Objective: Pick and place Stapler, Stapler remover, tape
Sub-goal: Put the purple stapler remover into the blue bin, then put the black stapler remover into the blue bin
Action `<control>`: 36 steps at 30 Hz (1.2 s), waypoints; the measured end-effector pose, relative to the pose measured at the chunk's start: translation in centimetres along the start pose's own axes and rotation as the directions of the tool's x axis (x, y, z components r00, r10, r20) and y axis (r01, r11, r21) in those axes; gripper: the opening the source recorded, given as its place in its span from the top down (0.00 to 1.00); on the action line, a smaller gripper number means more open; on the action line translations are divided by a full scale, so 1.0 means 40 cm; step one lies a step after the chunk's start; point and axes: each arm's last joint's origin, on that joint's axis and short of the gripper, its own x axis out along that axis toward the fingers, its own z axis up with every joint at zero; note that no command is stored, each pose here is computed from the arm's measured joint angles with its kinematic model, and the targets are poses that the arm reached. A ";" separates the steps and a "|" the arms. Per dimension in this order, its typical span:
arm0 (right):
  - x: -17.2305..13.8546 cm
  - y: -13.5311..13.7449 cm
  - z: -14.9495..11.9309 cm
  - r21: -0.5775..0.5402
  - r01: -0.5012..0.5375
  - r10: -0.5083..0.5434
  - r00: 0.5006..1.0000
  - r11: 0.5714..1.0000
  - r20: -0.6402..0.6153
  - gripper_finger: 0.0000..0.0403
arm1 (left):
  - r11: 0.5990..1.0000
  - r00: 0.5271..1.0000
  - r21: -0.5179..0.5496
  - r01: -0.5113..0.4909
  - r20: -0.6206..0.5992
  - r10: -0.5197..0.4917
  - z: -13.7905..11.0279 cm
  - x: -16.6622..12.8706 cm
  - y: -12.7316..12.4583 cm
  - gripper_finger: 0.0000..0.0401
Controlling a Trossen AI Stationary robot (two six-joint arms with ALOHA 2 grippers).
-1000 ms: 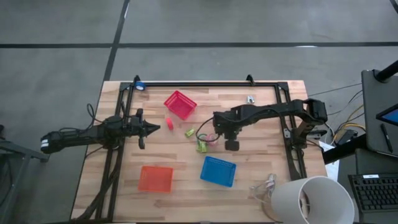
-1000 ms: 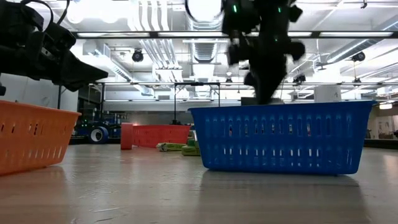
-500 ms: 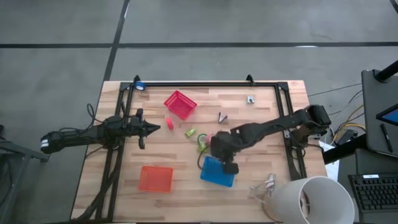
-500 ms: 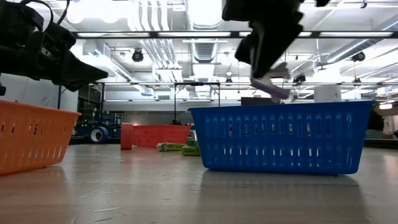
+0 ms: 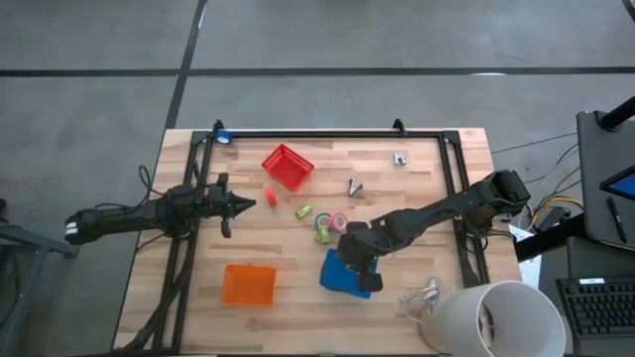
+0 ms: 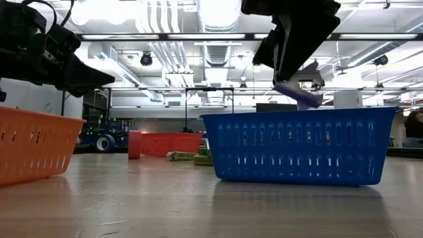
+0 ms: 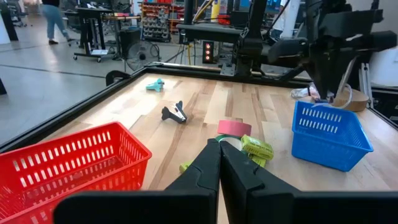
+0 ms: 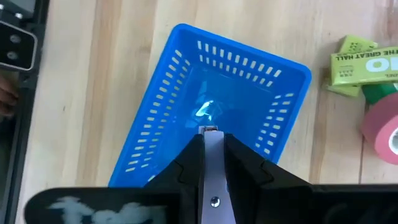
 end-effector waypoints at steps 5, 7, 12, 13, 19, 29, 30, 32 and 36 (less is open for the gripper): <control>0.029 -0.003 -0.020 0.005 -0.002 0.002 1.000 1.000 0.013 0.89 | 1.000 1.000 0.000 0.000 0.000 0.000 0.000 0.000 0.000 0.98; 0.035 -0.005 -0.025 0.026 -0.004 0.003 1.000 1.000 0.015 0.89 | 1.000 1.000 0.000 0.000 0.000 0.000 0.000 0.000 0.000 0.98; 0.039 -0.009 -0.030 0.095 0.015 -0.016 1.000 0.995 0.010 0.89 | 1.000 1.000 0.000 0.000 0.000 0.000 0.000 0.000 0.000 0.98; 0.040 -0.009 -0.031 0.103 0.015 -0.016 1.000 0.995 0.011 0.89 | 1.000 1.000 0.000 0.000 0.000 0.000 0.000 0.000 0.000 0.98; 0.061 -0.006 -0.043 0.130 0.019 -0.018 1.000 0.991 -0.009 0.89 | 1.000 1.000 0.000 0.000 0.000 0.000 0.000 0.000 0.000 0.98; 0.064 -0.007 -0.050 0.139 0.029 -0.027 0.999 0.990 -0.019 0.80 | 1.000 1.000 0.000 0.000 0.000 0.000 0.000 0.000 0.000 0.98; 0.064 -0.007 -0.050 0.139 0.029 -0.027 0.999 0.990 -0.019 0.79 | 1.000 1.000 0.000 0.000 0.000 0.000 0.000 0.000 0.000 0.98; 0.065 -0.007 -0.050 0.138 0.030 -0.027 0.999 0.990 -0.019 0.77 | 1.000 1.000 0.000 0.000 0.000 0.000 0.000 0.000 0.000 0.98; 0.060 -0.006 -0.044 0.126 0.041 -0.040 0.999 0.991 -0.010 0.74 | 1.000 1.000 0.000 0.000 0.000 0.000 0.000 0.000 0.000 0.98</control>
